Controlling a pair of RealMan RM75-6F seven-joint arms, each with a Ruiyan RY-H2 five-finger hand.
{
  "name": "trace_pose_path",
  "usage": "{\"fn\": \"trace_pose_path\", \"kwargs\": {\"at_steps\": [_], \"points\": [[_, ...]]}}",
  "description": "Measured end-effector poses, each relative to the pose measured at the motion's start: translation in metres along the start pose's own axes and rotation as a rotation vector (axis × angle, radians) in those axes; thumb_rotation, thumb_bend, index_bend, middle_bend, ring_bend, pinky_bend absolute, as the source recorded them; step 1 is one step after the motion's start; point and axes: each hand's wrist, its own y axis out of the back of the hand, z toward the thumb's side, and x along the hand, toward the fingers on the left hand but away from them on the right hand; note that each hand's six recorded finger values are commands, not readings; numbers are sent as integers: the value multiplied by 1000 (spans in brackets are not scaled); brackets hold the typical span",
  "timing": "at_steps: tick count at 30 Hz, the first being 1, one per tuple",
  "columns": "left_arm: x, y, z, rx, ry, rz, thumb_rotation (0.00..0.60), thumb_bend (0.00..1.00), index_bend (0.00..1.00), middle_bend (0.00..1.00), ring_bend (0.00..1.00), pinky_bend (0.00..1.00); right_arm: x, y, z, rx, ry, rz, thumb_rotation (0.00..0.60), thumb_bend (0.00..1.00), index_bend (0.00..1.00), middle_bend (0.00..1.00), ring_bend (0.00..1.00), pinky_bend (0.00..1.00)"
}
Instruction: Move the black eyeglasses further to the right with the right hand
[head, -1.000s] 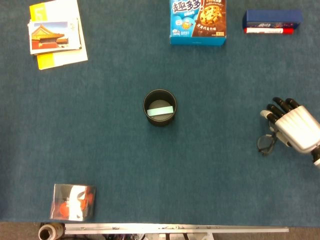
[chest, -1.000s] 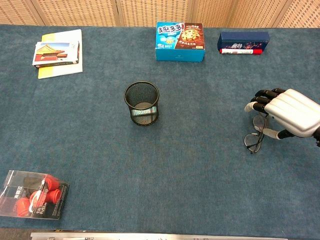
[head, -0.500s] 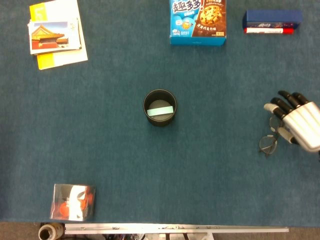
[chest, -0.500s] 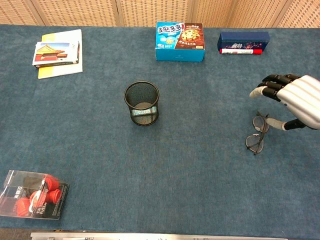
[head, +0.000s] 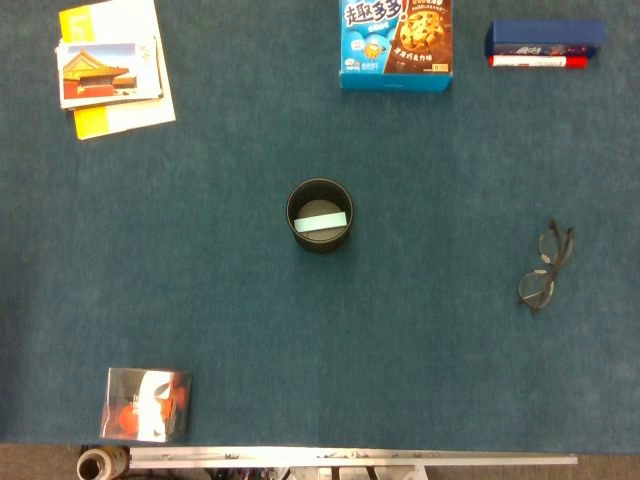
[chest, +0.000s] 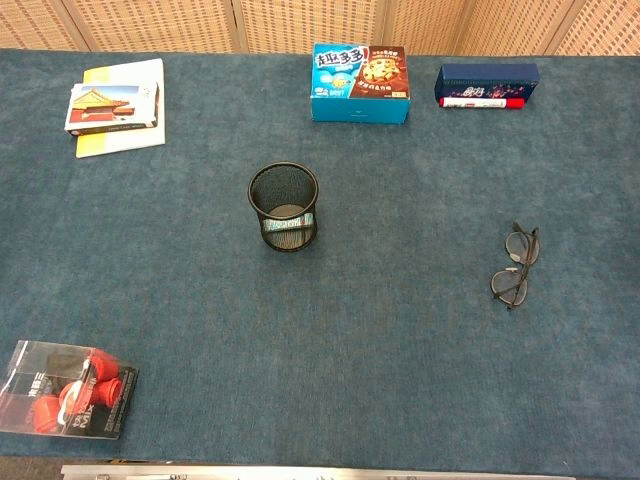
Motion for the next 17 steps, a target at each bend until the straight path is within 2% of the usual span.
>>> {"fn": "trace_pose_path", "kwargs": {"at_steps": [12, 17], "points": [[3, -1, 3, -5, -12, -1, 600, 481, 527, 376, 415, 514, 5, 17, -27, -67, -63, -54, 600, 204, 306, 316, 186, 300], [6, -4, 6, 8, -21, -9, 600, 482, 527, 376, 415, 514, 6, 16, -31, -74, -68, -43, 600, 204, 307, 316, 186, 300]]}}
